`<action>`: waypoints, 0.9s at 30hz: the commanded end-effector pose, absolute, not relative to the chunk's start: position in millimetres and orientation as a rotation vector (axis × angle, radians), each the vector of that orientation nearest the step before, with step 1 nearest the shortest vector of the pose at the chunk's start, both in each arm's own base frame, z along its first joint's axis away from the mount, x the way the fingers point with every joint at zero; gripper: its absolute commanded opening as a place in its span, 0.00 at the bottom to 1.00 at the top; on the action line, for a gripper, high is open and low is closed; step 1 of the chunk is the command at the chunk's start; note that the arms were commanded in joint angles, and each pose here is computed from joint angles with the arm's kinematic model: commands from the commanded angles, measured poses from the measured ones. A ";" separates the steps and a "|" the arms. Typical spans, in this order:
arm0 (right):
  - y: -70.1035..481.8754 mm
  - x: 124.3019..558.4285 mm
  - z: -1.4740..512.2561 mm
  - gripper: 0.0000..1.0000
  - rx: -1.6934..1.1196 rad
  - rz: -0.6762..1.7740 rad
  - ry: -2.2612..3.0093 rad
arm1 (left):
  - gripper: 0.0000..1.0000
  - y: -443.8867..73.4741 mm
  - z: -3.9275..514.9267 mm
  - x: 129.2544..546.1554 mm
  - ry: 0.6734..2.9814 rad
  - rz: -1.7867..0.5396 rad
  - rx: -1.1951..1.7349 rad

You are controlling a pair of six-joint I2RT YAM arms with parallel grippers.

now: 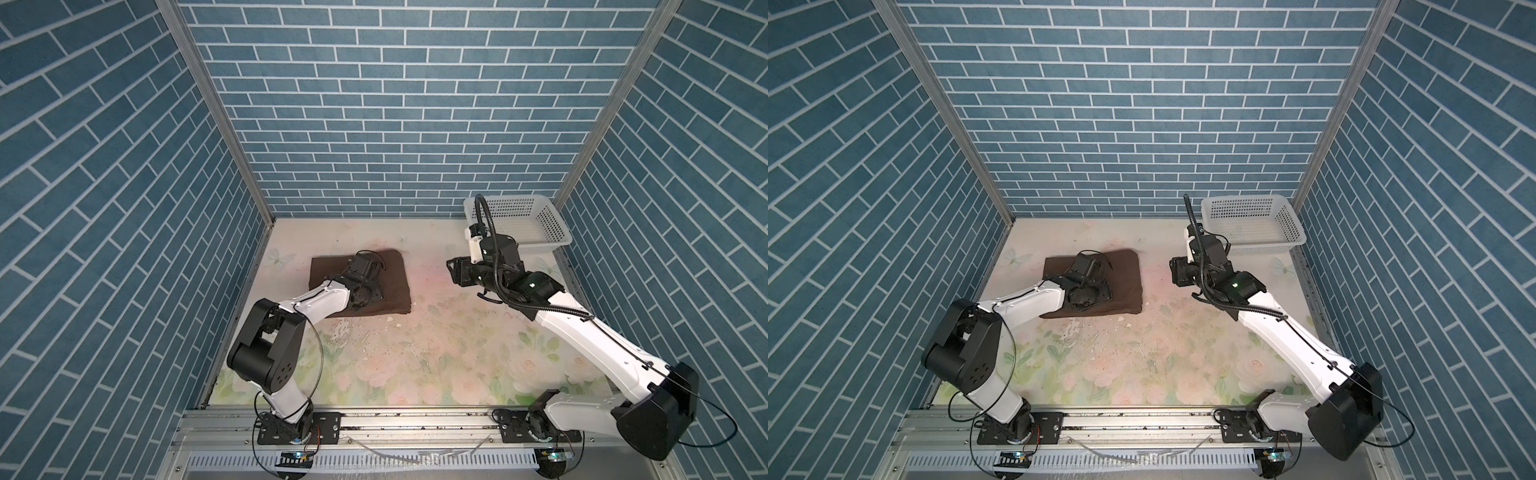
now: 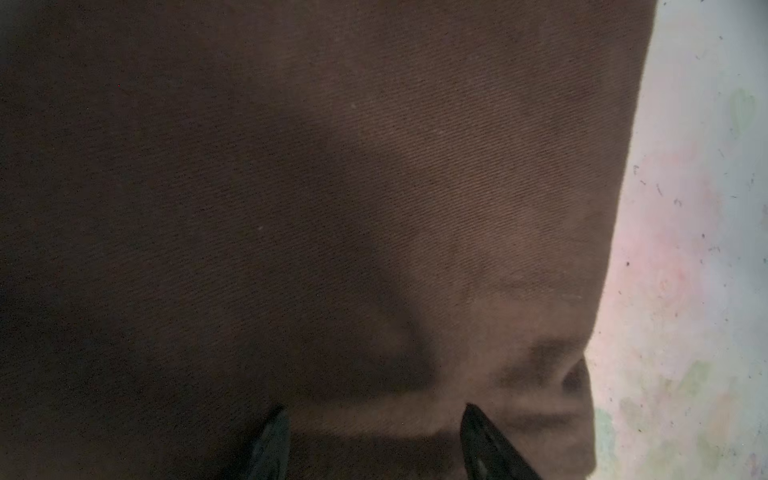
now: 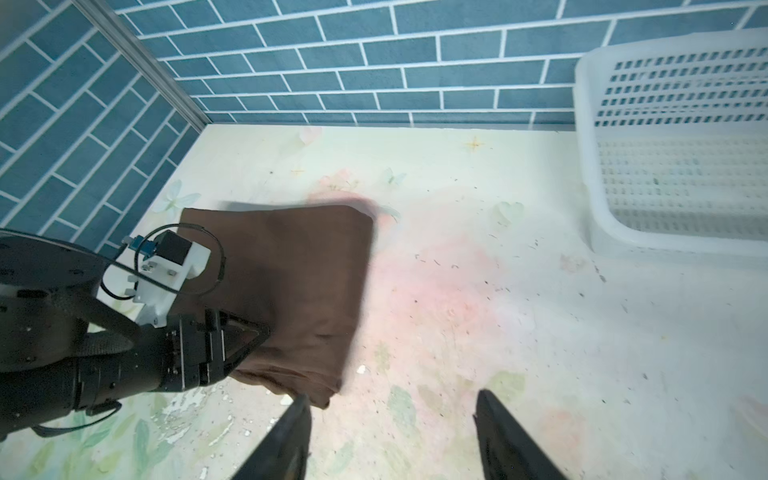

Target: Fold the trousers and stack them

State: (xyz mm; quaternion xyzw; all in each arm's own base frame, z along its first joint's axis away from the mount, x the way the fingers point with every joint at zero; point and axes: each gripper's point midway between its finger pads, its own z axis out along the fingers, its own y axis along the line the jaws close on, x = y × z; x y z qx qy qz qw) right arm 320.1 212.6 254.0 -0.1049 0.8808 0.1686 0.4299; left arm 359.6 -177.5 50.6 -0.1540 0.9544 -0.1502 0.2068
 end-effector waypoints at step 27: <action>143.0 330.0 183.0 0.65 -0.070 0.161 2.394 | 0.57 3.6 14.2 476.8 2.529 -0.194 -0.999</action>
